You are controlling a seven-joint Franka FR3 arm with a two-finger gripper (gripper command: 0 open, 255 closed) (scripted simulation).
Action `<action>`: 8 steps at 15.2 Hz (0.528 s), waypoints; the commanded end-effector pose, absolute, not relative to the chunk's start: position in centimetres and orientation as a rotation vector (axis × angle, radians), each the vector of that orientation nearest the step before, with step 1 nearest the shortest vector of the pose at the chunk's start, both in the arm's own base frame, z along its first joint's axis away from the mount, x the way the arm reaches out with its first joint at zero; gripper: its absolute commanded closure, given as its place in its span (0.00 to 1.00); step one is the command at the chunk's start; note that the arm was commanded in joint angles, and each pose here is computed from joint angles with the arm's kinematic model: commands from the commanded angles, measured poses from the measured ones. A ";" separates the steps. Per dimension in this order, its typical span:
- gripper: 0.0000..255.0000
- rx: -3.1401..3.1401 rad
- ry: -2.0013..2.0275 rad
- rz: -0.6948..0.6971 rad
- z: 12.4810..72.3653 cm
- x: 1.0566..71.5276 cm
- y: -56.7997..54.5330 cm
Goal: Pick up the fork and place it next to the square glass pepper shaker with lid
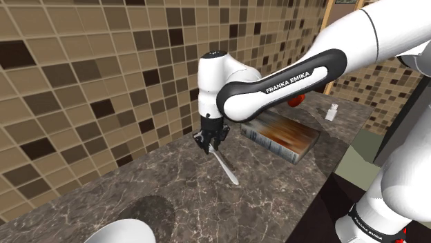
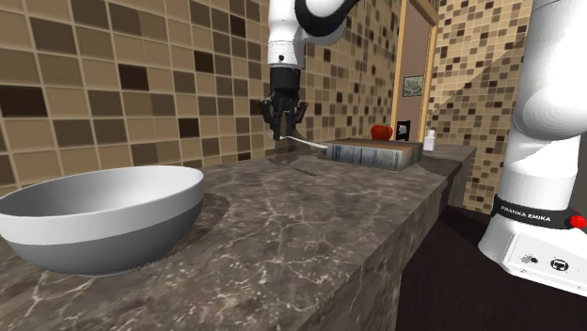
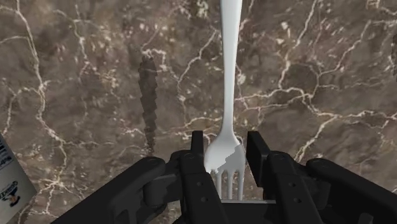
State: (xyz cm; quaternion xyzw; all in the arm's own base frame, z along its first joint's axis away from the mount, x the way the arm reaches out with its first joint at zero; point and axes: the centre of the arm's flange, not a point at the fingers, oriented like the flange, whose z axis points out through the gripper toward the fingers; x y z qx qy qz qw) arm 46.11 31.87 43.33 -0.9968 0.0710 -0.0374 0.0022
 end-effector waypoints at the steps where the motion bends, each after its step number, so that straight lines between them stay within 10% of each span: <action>1: 1.00 -3.127 0.222 -0.117 44.4 46.0 31.9; 8: 1.00 -3.127 0.222 -0.117 48.1 46.0 31.9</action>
